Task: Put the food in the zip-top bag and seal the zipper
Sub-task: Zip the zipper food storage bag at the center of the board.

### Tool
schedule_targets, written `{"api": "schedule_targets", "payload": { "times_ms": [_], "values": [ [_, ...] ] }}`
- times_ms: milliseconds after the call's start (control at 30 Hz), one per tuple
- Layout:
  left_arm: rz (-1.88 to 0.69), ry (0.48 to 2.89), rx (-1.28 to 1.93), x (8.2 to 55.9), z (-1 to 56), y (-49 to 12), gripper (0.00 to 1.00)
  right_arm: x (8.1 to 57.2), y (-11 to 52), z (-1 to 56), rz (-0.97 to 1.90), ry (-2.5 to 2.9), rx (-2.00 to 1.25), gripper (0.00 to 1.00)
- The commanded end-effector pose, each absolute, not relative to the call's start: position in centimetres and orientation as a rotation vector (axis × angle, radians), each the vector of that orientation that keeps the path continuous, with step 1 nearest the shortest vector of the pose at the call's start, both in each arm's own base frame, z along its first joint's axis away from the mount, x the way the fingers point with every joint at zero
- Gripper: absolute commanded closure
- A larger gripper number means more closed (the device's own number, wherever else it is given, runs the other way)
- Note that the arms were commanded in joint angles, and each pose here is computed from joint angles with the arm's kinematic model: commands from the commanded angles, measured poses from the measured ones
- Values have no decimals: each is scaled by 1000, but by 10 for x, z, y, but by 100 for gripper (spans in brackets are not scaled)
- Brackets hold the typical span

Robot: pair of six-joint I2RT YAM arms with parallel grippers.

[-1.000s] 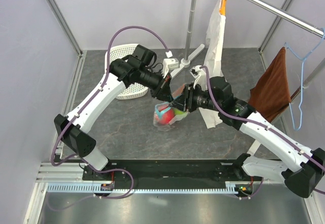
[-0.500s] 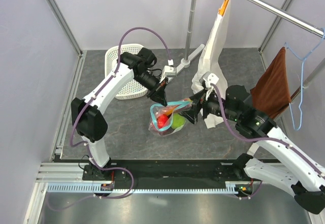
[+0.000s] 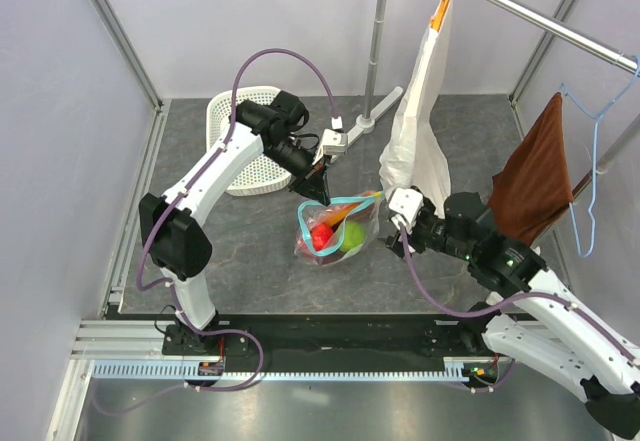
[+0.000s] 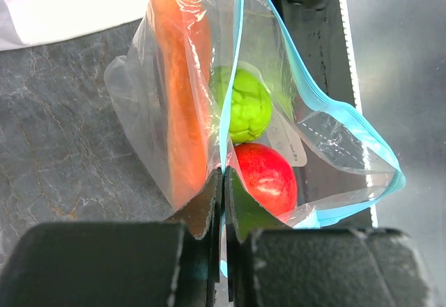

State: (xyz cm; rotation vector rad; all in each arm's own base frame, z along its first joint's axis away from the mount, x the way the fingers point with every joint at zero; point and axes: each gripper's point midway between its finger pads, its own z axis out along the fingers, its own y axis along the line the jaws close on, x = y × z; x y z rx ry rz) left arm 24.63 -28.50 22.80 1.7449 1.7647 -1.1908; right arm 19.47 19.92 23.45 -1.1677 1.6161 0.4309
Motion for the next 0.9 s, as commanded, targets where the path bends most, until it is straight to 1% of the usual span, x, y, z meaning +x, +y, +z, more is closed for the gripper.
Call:
{"api": "schedule_targets", "payload": {
  "times_ms": [0,167,200,400,500,633,733,833,867],
  "values": [
    [-1292,1833,1797,211,232,-265,96,224,205,255,383,1479,-1125,20],
    [-1285,1791,1828,211,228,-264,97,248,196,261,437,1499,-1056,23],
    [-1277,1773,1839,211,228,-264,97,249,197,265,469,1480,-1063,25],
    [-1260,1753,1862,216,224,-265,98,232,213,274,611,1395,-1163,31],
    [-1256,1733,1867,217,225,-266,98,228,219,279,646,1357,-1197,33],
    [-1260,1712,1872,217,226,-267,98,237,224,274,650,1367,-1219,37],
    [-1261,1705,1873,217,226,-267,98,241,226,270,657,1371,-1233,42],
    [-1255,1701,1877,217,226,-266,98,240,228,271,673,1369,-1239,60],
    [-1258,1694,1880,217,226,-267,98,240,228,271,673,1369,-1239,75]
  ]
}}
